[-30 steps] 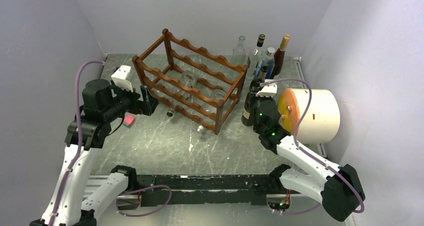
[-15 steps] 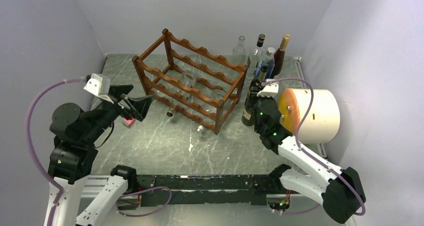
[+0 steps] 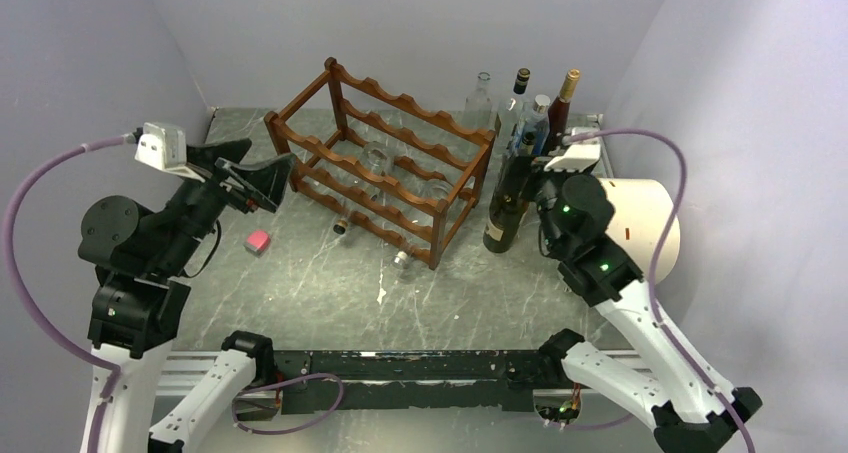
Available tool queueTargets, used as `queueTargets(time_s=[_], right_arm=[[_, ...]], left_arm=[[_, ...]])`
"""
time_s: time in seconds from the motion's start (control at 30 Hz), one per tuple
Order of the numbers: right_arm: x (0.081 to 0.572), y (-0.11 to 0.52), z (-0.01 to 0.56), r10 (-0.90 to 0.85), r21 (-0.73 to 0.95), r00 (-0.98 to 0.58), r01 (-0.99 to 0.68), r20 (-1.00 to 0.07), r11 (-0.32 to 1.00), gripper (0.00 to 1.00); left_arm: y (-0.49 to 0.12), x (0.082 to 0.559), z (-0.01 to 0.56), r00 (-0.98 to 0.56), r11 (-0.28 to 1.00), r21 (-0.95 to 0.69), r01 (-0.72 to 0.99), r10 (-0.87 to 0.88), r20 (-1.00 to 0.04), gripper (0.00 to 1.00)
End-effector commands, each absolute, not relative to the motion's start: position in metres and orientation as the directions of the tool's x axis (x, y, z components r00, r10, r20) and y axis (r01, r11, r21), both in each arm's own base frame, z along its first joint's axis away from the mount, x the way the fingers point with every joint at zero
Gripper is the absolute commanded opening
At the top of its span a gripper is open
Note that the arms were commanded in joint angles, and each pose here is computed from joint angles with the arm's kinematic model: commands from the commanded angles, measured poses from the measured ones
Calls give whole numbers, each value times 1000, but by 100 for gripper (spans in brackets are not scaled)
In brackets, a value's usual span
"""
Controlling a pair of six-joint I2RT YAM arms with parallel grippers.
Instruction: Take the wine bottle off the wine rack
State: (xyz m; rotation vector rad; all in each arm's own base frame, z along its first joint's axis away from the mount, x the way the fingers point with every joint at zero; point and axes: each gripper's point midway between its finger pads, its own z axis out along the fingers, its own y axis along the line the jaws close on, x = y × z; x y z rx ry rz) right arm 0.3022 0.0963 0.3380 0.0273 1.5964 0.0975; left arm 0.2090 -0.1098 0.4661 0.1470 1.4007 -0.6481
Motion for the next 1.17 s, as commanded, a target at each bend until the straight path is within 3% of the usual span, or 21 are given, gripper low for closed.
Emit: queueTargets(time_s=[0.0,0.37,0.57,0.83,1.13], right_arm=[[285,86,378,103,105,-39,-42,-994,994,100],[310,74,488,77,84,88,79,-993,993,100],[287,77,548,203,201,181,-33,-962,979,100],[252,49,553,266,270,245,-18,-932,963,100],[245,41,548,283,292,241,2,-929,957,100]], left_arm=[[-97,216,504,142,845,-274,460,-375,-916,99],[-68,228,580,329,921,-206,331,-317,-890,99],[-48,203,623,477,946,-170,276,-288,-831,99],[-45,195,624,516,945,-168,282,-297,-804,99],[-51,201,614,488,937,-174,304,-310,-816,99]])
